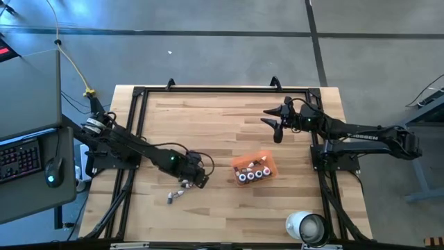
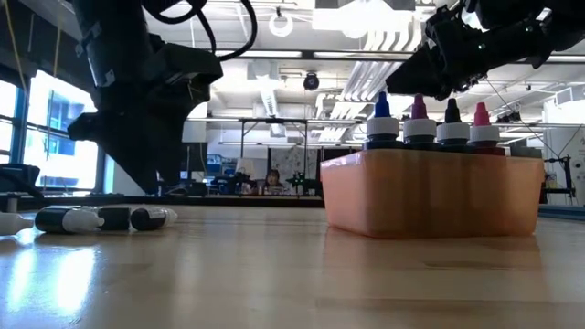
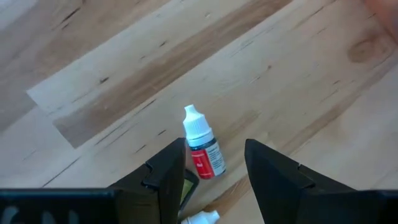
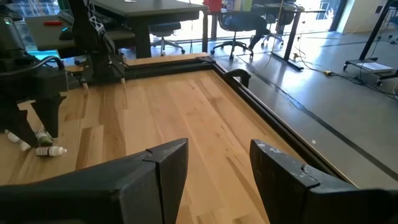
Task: Pick & Place food coloring
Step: Put the small red food coloring bottle into the orange bin
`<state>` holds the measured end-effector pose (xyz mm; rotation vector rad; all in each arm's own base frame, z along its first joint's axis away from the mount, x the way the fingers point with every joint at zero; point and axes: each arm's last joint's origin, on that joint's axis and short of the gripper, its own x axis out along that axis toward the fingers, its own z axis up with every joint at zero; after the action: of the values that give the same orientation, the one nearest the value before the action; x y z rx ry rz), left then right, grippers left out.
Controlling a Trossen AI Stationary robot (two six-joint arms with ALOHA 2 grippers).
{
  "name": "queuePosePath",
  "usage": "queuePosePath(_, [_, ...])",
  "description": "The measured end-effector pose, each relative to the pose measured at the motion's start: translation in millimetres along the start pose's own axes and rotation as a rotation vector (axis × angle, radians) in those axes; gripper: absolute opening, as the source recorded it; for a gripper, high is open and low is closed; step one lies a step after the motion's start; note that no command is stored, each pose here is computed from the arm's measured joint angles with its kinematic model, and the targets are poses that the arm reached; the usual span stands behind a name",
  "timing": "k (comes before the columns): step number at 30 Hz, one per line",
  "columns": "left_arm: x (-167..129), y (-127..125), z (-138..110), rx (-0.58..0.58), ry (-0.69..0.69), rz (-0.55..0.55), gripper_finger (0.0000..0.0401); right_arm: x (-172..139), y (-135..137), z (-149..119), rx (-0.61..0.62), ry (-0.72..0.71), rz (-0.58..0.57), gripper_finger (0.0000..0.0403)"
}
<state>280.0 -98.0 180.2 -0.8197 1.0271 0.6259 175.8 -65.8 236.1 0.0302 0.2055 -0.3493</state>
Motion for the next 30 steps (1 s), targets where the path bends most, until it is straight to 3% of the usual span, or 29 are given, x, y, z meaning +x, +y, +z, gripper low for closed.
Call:
queuePosePath(12, [28, -1, -9, -0.012, 0.109, 0.046, 0.0165, 0, 0, 0, 0.0, -0.003, 0.0, 0.0167])
queuePosePath(30, [31, -2, -9, -0.01, 0.058, 0.062, 0.016, 2, 0, -1, 0.0, 0.003, -0.001, 0.0167])
